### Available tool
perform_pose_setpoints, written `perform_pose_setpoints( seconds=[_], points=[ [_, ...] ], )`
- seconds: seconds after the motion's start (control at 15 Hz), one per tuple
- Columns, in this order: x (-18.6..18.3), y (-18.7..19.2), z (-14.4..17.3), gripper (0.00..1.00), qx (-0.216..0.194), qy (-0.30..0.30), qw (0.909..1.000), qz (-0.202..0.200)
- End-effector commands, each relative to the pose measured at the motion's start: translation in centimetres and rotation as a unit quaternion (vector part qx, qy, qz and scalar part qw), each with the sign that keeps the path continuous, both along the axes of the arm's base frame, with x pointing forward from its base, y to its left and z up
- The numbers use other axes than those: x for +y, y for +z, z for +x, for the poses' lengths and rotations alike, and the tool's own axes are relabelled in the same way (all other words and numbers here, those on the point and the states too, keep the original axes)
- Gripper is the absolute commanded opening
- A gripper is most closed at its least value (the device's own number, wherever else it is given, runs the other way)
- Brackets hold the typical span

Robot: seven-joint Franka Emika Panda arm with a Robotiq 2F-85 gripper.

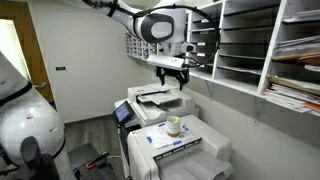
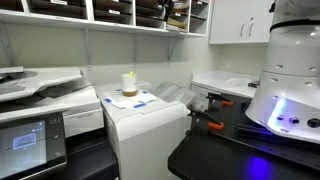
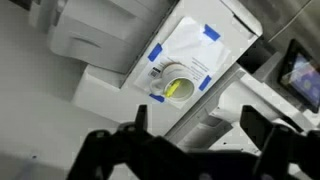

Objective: Take the marker out of the cup

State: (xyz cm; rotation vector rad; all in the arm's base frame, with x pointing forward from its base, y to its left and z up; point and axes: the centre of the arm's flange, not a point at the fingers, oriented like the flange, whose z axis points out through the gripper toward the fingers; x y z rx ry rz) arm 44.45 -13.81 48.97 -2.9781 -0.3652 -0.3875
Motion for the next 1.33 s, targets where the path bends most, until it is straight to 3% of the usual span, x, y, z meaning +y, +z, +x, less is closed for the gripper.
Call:
perform_pose_setpoints(
  seconds=[0.0,0.27,0.53,0.8,1.07,1.27],
  points=[
    [0.0,0.0,0.0,1.0,0.0,0.0,1.0,0.0],
    [0.6,-0.6,0.9,1.0,0.022,0.032,0.9991,-0.013],
    [3.6,-3.8,4.1,1.0,0.054,0.14,0.9874,-0.049],
    [6.4,-8.8,8.1,1.0,0.093,0.233,0.9632,-0.096],
    [8.1,-13.5,11.7,1.0,0.137,0.317,0.9269,-0.146],
    [9.0,-16.0,13.6,1.0,0.152,0.339,0.9113,-0.177]
  ],
)
